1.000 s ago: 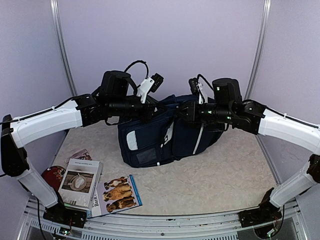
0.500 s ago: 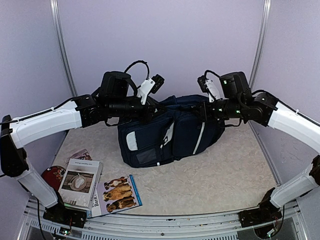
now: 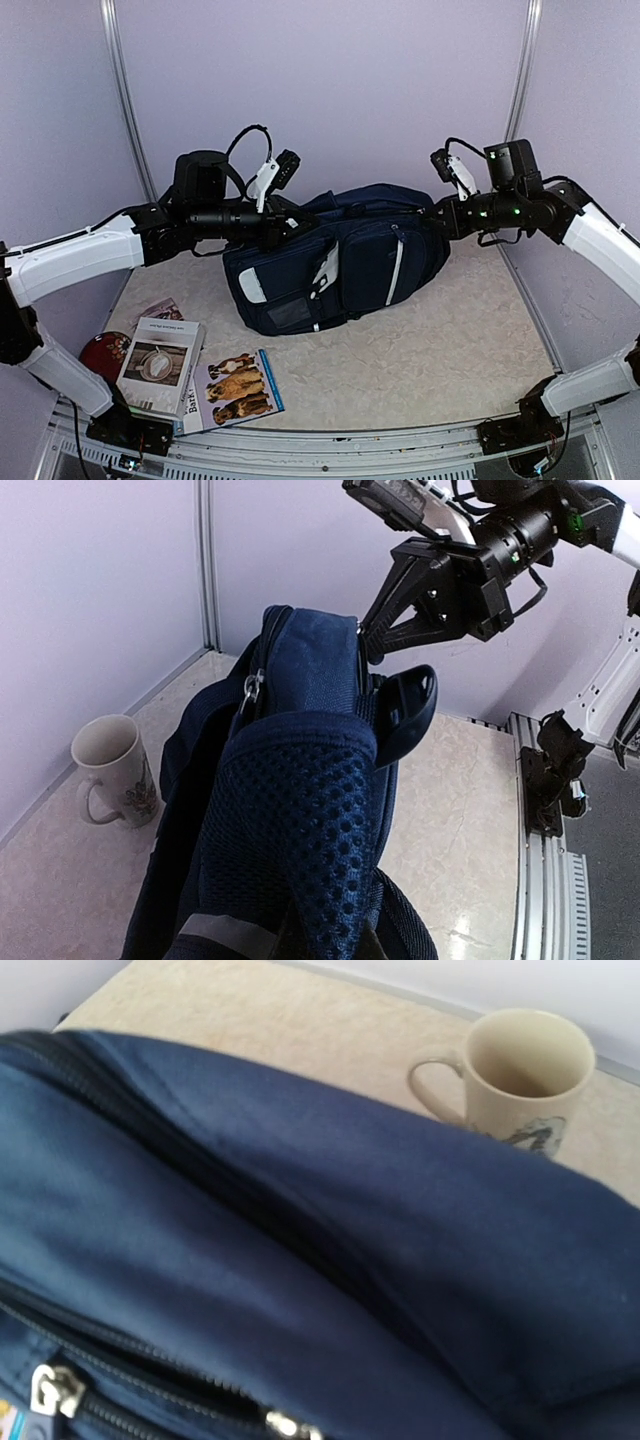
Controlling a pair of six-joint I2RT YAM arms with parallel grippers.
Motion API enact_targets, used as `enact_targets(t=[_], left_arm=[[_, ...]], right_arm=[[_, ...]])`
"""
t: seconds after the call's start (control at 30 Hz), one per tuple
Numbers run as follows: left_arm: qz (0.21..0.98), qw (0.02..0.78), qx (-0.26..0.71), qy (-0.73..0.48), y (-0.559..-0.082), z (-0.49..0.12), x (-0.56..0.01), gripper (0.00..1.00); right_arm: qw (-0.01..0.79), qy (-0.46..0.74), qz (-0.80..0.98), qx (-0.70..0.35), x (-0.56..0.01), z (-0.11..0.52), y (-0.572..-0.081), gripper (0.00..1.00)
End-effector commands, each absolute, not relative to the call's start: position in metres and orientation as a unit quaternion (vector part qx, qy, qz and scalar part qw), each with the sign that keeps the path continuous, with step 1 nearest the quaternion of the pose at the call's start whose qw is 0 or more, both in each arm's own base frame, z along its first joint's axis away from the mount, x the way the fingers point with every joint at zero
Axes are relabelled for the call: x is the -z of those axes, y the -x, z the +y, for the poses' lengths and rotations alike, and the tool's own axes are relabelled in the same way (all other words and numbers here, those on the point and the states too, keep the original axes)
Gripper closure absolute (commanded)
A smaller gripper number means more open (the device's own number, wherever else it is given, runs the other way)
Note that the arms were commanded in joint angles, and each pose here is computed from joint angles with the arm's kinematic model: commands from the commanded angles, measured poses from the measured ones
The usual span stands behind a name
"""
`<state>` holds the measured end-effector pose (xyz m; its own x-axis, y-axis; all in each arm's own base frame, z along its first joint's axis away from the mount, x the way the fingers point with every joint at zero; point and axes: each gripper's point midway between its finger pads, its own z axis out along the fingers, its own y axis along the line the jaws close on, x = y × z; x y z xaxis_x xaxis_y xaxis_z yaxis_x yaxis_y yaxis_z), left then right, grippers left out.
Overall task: Pack the student bag
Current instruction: Unzip the largest pocket of the student bag.
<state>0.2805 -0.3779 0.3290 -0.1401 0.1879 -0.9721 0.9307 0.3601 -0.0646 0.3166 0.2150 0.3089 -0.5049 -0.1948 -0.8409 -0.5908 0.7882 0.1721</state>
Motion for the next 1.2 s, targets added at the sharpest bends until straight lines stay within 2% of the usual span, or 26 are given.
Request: enact_targets(t=[0.0,0.23,0.4,0.57,0.73,0.8,0.87,0.93,1.07,1.17], left_arm=[[0.544,0.57,0.429,-0.441,-0.245,-0.36,-0.404,1.0],[0.495,0.604,0.445,-0.438,-0.224,-0.345,-0.413,1.0],[0.517,0.571,0.465,-0.436,-0.223,-0.349,-0.367,0.98],[0.569,0.522,0.459,-0.44,-0.226,-0.354,-0.314,0.74],[0.576,0.533,0.406,-0.468,-0.219,-0.353,-0.302,0.22],[0.573,0.55,0.389,-0.466,-0.225,-0.349,-0.316,0.08],[0.571,0.566,0.378,-0.459,-0.229,-0.342,-0.339,0.01],[0.566,0.587,0.367,-0.448,-0.232,-0.335,-0.362,0.01],[0.601,0.636,0.284,-0.392,-0.261,-0.313,-0.391,0.01],[0.596,0.66,0.27,-0.37,-0.271,-0.303,-0.413,0.01]], right_arm=[[0.491,0.218,0.828,-0.161,-0.355,0.18,-0.343,1.0],[0.543,0.267,0.777,-0.17,-0.428,0.194,-0.348,1.0],[0.556,0.316,0.735,-0.227,-0.458,0.219,-0.338,1.0],[0.558,0.35,0.698,-0.281,-0.47,0.246,-0.316,1.0],[0.558,0.385,0.664,-0.315,-0.48,0.279,-0.294,1.0],[0.552,0.402,0.656,-0.322,-0.479,0.294,-0.288,1.0],[0.544,0.414,0.653,-0.326,-0.476,0.306,-0.285,1.0],[0.539,0.424,0.647,-0.333,-0.473,0.315,-0.282,1.0],[0.531,0.444,0.63,-0.351,-0.465,0.329,-0.274,1.0],[0.52,0.463,0.618,-0.366,-0.458,0.34,-0.269,1.0]])
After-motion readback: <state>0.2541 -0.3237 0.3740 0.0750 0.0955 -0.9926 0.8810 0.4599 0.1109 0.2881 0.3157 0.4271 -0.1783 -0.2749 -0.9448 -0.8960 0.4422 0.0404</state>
